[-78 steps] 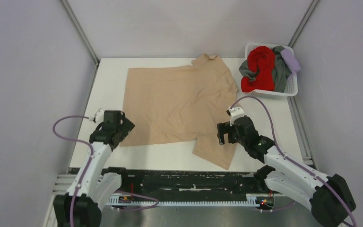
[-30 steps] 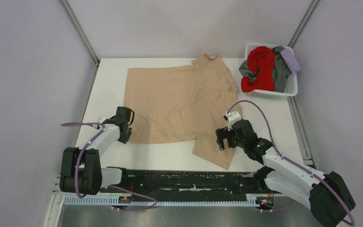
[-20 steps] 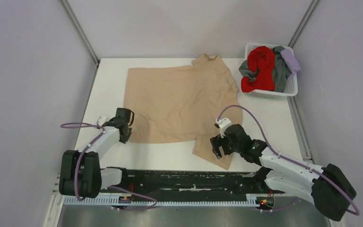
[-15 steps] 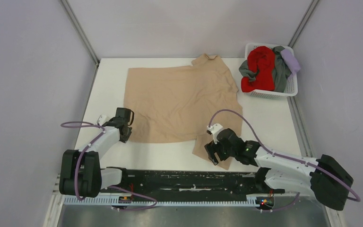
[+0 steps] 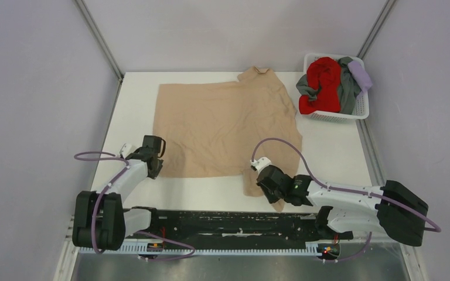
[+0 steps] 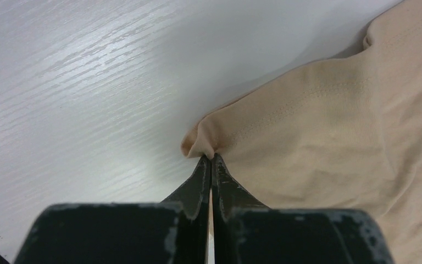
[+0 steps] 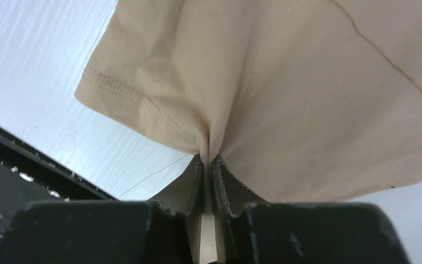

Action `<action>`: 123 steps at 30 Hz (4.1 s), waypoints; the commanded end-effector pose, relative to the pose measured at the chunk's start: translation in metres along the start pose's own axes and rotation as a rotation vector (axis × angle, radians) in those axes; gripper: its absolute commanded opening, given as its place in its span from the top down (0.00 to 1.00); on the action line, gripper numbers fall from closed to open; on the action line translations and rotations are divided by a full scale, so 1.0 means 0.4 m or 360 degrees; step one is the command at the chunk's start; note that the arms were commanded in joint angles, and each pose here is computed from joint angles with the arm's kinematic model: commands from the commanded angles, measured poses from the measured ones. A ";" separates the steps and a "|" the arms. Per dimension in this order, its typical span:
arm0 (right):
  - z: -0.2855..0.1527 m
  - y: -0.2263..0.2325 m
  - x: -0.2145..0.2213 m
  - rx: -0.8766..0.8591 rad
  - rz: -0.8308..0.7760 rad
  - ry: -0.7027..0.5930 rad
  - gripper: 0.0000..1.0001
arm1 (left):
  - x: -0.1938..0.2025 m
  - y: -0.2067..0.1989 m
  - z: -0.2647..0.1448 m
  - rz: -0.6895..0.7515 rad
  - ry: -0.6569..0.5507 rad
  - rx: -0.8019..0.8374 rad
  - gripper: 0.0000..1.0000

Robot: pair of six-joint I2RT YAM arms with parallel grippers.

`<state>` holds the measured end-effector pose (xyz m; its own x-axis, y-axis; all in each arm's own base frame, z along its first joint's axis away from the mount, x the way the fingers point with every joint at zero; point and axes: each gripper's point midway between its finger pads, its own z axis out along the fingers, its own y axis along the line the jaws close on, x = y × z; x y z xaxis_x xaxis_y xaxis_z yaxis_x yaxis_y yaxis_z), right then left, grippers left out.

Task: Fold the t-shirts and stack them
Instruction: Grab the side of the flattened tshirt closest away from the robot with both arms, then fold the flattened tshirt in 1/3 of the way

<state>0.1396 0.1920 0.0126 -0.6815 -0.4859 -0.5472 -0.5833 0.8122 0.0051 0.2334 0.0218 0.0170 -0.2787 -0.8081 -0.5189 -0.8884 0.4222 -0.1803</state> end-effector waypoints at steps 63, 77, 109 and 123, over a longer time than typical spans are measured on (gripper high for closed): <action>-0.025 -0.313 -0.569 0.0403 -0.0202 -0.0443 0.98 | -0.231 -0.418 -0.072 -0.0183 -0.0274 0.0528 0.98; 0.058 -0.502 -0.787 0.0755 -0.0013 -0.0563 0.11 | -0.316 -0.499 -0.109 -0.0120 -0.0372 0.0500 0.00; 0.083 -0.269 -0.076 0.0177 0.0363 -0.0269 0.02 | 0.181 -0.209 -0.030 0.0427 0.0654 0.0659 0.00; -0.061 -0.269 -0.250 0.0145 0.0367 -0.0642 0.02 | 0.013 -0.210 -0.176 0.0380 0.0247 0.0780 0.00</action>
<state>0.2167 0.1306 0.0298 -0.6578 -0.1542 -0.7372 -0.3713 0.9180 0.1393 0.2571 -0.0741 0.0468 -0.5881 -0.7352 -0.3371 -0.5128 0.6612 -0.5476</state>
